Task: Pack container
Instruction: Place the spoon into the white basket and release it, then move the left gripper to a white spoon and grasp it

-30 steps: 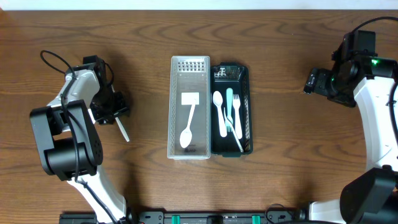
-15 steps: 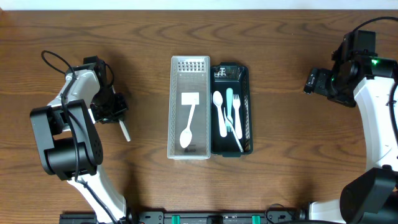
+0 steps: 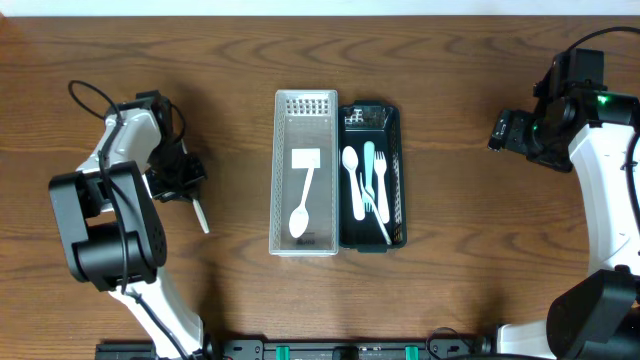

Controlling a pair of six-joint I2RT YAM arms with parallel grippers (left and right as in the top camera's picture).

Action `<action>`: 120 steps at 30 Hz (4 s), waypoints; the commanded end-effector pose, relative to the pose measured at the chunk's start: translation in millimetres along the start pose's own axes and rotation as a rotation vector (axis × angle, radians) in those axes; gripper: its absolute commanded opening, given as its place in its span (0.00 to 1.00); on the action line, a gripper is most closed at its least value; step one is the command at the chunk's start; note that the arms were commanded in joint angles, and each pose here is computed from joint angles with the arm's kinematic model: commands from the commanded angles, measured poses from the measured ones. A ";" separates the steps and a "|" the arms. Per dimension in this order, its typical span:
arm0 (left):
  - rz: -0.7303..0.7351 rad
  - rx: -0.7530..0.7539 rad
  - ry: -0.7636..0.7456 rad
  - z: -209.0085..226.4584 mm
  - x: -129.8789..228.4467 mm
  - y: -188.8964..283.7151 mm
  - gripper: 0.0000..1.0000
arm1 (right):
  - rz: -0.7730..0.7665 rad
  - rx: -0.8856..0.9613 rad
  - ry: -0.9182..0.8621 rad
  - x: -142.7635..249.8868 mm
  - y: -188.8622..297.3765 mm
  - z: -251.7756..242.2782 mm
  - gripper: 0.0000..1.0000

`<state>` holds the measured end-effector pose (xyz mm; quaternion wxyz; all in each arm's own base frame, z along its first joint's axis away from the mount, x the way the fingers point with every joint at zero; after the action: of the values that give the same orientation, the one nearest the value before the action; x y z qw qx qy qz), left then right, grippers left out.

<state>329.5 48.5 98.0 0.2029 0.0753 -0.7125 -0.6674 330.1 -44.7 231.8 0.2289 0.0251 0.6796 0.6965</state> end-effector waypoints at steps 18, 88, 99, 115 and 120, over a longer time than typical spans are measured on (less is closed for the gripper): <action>-0.390 0.130 -0.593 -178.4 132.5 106.4 0.06 | 0.007 -0.003 0.010 0.1 -2.5 0.5 0.91; -0.225 -0.041 0.220 81.1 6.8 -0.8 0.86 | 0.013 0.007 0.063 1.3 -2.5 -0.6 0.92; -0.242 -0.038 0.213 84.3 4.0 -0.5 0.86 | 0.014 0.007 0.062 1.3 -2.5 -0.6 0.92; -0.159 -0.004 0.180 81.0 -3.3 -31.9 0.86 | 0.030 0.009 0.062 3.9 -2.4 -1.1 0.92; -0.121 0.000 0.180 80.6 -3.9 -44.2 0.86 | 0.035 0.011 0.062 4.8 -2.4 -1.4 0.92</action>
<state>300.3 122.1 73.5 0.2037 0.2057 -0.6826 -0.6710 326.0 -44.1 230.6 0.2025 0.0165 0.6868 0.6979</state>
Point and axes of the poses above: each gripper's point midway between its finger pads, its own y axis back along the fingers, its own z axis along the line the jaws close on, x = y × z, the point moved 8 cm from there along y, back along the fingers
